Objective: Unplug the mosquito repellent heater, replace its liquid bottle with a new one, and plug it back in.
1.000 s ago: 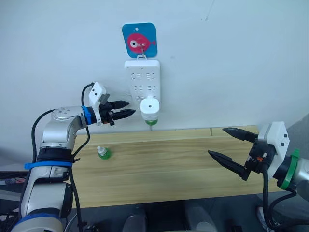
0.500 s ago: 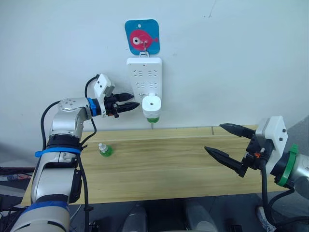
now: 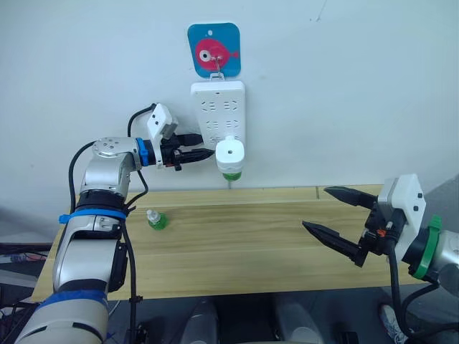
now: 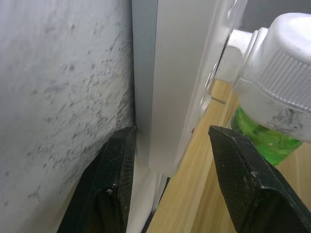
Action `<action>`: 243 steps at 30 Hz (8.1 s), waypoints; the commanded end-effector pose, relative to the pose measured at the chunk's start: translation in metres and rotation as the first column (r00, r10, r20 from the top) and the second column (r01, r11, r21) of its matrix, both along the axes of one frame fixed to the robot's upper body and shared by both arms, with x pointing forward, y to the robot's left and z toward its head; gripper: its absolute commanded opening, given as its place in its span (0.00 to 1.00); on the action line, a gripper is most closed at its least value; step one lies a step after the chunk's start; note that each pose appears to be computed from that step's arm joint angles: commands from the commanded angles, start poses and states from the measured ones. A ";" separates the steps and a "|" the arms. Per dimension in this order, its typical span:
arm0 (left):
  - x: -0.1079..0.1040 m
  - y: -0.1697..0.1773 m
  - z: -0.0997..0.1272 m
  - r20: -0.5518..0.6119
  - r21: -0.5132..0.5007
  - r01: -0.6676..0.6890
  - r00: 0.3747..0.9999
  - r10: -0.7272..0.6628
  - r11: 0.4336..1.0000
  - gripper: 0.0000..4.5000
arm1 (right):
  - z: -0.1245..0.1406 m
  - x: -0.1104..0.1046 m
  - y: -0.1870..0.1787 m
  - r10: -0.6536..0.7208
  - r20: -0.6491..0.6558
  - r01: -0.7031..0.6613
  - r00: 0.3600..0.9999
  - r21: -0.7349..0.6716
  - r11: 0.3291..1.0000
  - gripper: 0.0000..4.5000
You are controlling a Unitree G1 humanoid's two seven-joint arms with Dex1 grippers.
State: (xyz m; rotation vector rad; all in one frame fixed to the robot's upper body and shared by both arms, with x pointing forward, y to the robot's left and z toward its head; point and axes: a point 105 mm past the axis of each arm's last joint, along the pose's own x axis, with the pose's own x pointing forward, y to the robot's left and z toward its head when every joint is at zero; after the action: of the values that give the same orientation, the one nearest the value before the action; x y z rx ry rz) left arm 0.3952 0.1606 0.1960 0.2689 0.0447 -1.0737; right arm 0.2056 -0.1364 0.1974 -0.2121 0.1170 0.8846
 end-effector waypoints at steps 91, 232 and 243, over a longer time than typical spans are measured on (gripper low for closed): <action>0.006 -0.015 0.039 0.208 -0.001 -0.104 0.973 0.102 0.995 0.29 | 0.026 0.079 0.111 -0.398 0.192 0.338 0.897 0.283 0.898 0.66; -0.064 -0.129 0.007 0.141 -0.275 0.186 0.978 -0.151 0.943 0.50 | 0.029 0.083 0.046 0.102 -0.533 0.499 0.840 0.832 0.241 0.66; -0.059 -0.113 0.011 0.169 -0.224 0.204 0.971 -0.168 0.953 0.50 | 0.026 0.074 0.028 0.061 -0.536 0.500 0.842 0.817 0.287 1.00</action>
State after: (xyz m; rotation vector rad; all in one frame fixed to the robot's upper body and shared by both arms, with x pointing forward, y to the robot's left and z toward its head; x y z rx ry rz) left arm 0.3405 0.0471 0.1964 0.1090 -0.2012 -1.2061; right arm 0.2882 -0.1032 0.2125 1.1927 0.1036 0.5100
